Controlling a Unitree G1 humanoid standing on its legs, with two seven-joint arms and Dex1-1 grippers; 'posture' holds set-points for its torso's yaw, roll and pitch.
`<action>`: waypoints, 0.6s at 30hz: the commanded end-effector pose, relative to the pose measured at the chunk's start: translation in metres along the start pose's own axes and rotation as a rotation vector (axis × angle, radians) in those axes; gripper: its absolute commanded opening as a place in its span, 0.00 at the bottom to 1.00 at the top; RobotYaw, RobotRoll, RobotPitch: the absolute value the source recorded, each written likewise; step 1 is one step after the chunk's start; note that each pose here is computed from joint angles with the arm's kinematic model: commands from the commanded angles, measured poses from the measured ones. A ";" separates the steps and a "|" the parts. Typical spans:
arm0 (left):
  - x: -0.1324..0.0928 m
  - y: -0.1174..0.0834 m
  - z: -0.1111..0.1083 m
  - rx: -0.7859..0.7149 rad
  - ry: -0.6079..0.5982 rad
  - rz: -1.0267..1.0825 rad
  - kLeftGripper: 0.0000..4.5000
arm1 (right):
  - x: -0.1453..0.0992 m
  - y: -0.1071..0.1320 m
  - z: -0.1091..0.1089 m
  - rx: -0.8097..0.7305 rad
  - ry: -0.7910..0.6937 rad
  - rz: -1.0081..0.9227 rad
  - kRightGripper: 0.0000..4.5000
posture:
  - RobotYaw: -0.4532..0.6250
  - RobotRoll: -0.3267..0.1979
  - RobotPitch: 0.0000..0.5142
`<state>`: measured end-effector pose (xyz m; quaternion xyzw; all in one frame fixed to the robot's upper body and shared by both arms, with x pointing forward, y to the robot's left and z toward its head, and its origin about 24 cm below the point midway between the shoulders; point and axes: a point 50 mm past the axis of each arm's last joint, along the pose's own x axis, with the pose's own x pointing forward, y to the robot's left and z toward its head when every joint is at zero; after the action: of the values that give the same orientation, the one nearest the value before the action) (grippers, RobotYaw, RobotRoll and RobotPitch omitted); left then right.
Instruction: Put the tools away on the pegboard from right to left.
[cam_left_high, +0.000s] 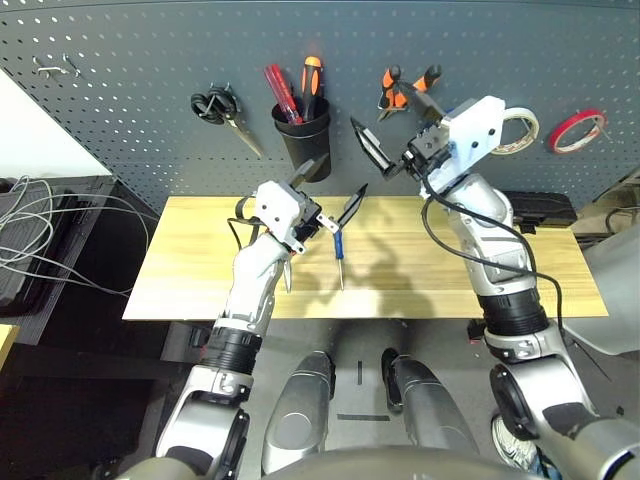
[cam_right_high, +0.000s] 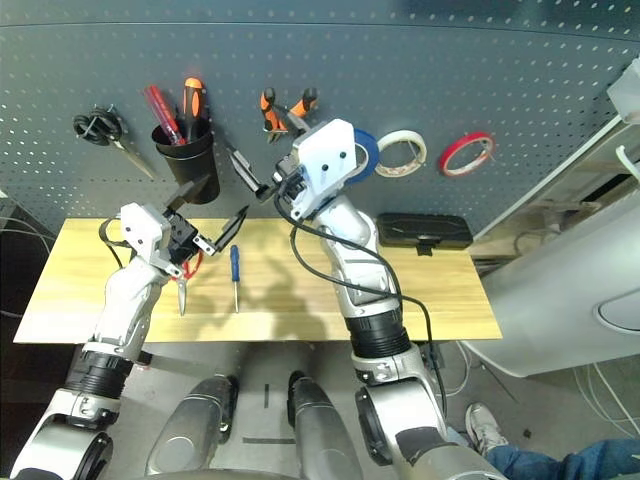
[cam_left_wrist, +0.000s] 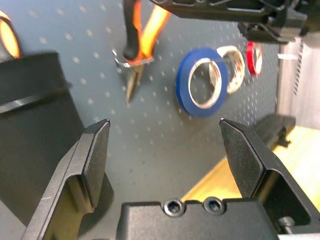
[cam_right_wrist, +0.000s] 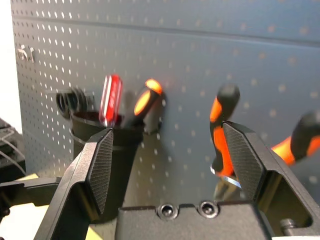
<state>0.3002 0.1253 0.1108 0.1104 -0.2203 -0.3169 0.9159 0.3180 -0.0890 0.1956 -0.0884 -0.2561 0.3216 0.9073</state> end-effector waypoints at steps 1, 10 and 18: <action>-0.007 -0.009 -0.011 0.003 0.063 -0.039 1.00 | -0.012 -0.003 -0.016 0.026 0.071 -0.014 0.99 | 0.55 0.62 0.42; -0.009 -0.017 -0.026 -0.015 0.147 -0.094 1.00 | -0.048 -0.005 -0.048 0.022 0.222 -0.007 0.99 | 0.53 0.62 0.44; -0.012 -0.023 -0.046 -0.038 0.287 -0.124 1.00 | -0.071 -0.003 -0.075 0.046 0.341 0.001 0.99 | 0.53 0.62 0.45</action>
<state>0.3019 0.1191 0.0722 0.1412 -0.1134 -0.3496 0.9192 0.3134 -0.1330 0.1116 -0.1154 -0.1045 0.3039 0.9399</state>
